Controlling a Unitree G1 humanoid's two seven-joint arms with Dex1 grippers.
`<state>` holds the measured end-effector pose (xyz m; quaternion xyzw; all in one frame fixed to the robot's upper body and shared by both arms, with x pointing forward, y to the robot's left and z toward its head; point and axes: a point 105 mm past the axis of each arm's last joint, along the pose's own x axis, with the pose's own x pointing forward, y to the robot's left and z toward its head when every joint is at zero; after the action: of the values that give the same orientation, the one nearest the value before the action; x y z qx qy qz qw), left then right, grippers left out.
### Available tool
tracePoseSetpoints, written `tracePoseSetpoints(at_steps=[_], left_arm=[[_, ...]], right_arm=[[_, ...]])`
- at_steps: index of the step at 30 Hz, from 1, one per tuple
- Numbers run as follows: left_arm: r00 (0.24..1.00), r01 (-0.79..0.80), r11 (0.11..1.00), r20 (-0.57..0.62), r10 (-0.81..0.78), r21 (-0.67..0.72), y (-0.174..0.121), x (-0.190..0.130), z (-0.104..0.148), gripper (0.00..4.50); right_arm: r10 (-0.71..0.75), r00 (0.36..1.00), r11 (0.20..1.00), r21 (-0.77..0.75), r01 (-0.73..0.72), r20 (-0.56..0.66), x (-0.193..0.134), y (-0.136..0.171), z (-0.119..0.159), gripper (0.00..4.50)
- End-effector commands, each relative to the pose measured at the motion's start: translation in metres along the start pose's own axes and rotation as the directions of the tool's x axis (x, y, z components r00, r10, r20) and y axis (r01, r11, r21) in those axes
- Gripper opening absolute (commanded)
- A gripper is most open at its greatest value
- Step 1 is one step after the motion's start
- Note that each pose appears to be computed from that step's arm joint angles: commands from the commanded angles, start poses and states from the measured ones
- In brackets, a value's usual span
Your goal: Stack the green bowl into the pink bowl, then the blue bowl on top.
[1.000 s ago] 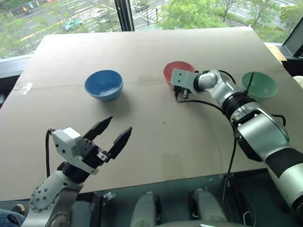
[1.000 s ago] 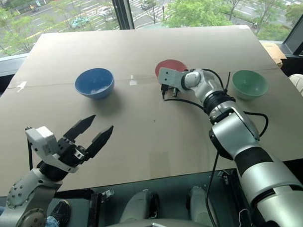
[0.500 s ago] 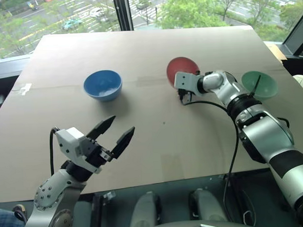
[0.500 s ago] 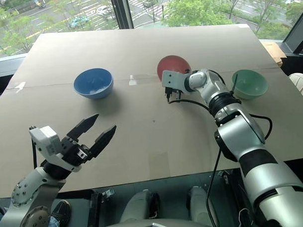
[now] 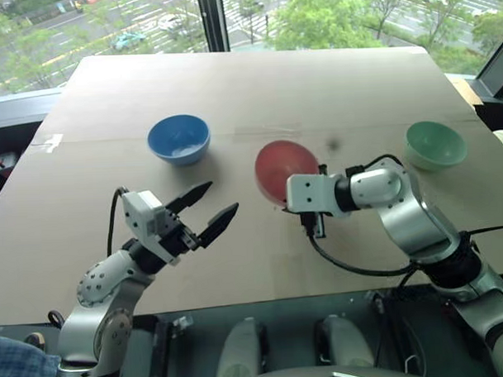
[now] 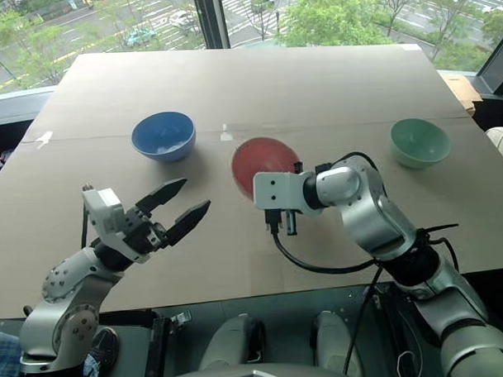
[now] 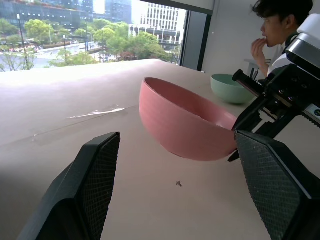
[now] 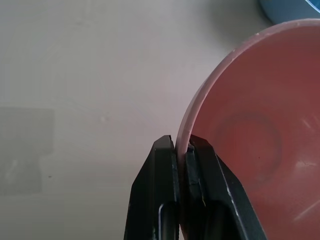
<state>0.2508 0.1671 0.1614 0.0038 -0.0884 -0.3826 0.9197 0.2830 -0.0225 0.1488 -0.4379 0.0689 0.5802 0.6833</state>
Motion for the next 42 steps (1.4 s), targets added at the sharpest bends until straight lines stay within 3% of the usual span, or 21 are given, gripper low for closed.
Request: tracePoseSetpoints(at_steps=[1, 2, 4, 5, 11, 15, 20, 23, 26, 31, 34, 42], left_arm=[[0.999, 0.044, 0.999, 0.011, -0.044, 0.012, -0.003, 0.004, 0.003, 3.86], [0.999, 0.051, 0.999, 0.009, -0.051, 0.01, -0.003, 0.004, 0.003, 3.86], [0.998, 0.06, 0.998, 0.009, -0.06, 0.007, -0.003, 0.005, 0.002, 3.86], [0.998, 0.062, 0.998, 0.01, -0.062, 0.005, -0.003, 0.006, 0.001, 3.86], [0.997, 0.074, 0.997, 0.012, -0.074, -0.004, -0.004, 0.007, 0.0, 3.86], [0.995, 0.093, 0.996, 0.022, -0.092, -0.006, -0.007, 0.008, 0.002, 3.86], [0.991, 0.125, 0.992, 0.04, -0.125, 0.005, -0.011, 0.013, 0.009, 3.86], [0.985, 0.162, 0.986, 0.049, -0.163, 0.033, -0.014, 0.02, 0.018, 3.86], [0.977, 0.189, 0.982, 0.098, -0.189, 0.014, -0.017, 0.031, 0.032, 3.86], [0.959, 0.257, 0.966, 0.124, -0.256, 0.01, -0.027, 0.044, 0.044, 3.86], [0.951, 0.285, 0.959, 0.126, -0.284, 0.01, -0.031, 0.048, 0.047, 3.86], [0.94, 0.316, 0.948, 0.126, -0.317, 0.027, -0.032, 0.055, 0.05, 3.86]], right_arm=[[-0.039, 0.999, 0.998, -0.041, 0.038, -0.014, -0.007, 0.0, 0.008, 0.02], [-0.036, 0.999, 0.998, -0.046, 0.035, -0.021, -0.007, 0.001, 0.007, 0.02], [-0.028, 0.999, 0.999, -0.041, 0.027, -0.023, -0.006, 0.004, 0.008, 0.72], [-0.024, 0.999, 0.999, -0.036, 0.023, -0.024, -0.006, 0.005, 0.008, 0.86], [-0.03, 0.999, 0.999, -0.021, 0.029, -0.037, -0.009, 0.006, 0.006, 3.07], [-0.085, 0.996, 0.993, 0.08, 0.085, -0.012, -0.018, -0.007, 0.007, 4.41], [-0.117, 0.993, 0.966, 0.23, 0.118, -0.017, -0.054, -0.022, -0.006, 4.41], [-0.242, 0.958, 0.908, 0.312, 0.28, -0.154, -0.099, -0.05, -0.046, 4.41], [-0.336, 0.883, 0.84, 0.318, 0.439, -0.329, -0.138, -0.069, -0.098, 4.41], [-0.413, 0.764, 0.737, 0.311, 0.6, -0.497, -0.186, -0.086, -0.162, 4.41], [-0.425, 0.731, 0.701, 0.317, 0.639, -0.534, -0.194, -0.09, -0.185, 4.41], [-0.463, 0.697, 0.551, 0.438, 0.71, -0.548, -0.176, -0.099, -0.238, 4.41]])
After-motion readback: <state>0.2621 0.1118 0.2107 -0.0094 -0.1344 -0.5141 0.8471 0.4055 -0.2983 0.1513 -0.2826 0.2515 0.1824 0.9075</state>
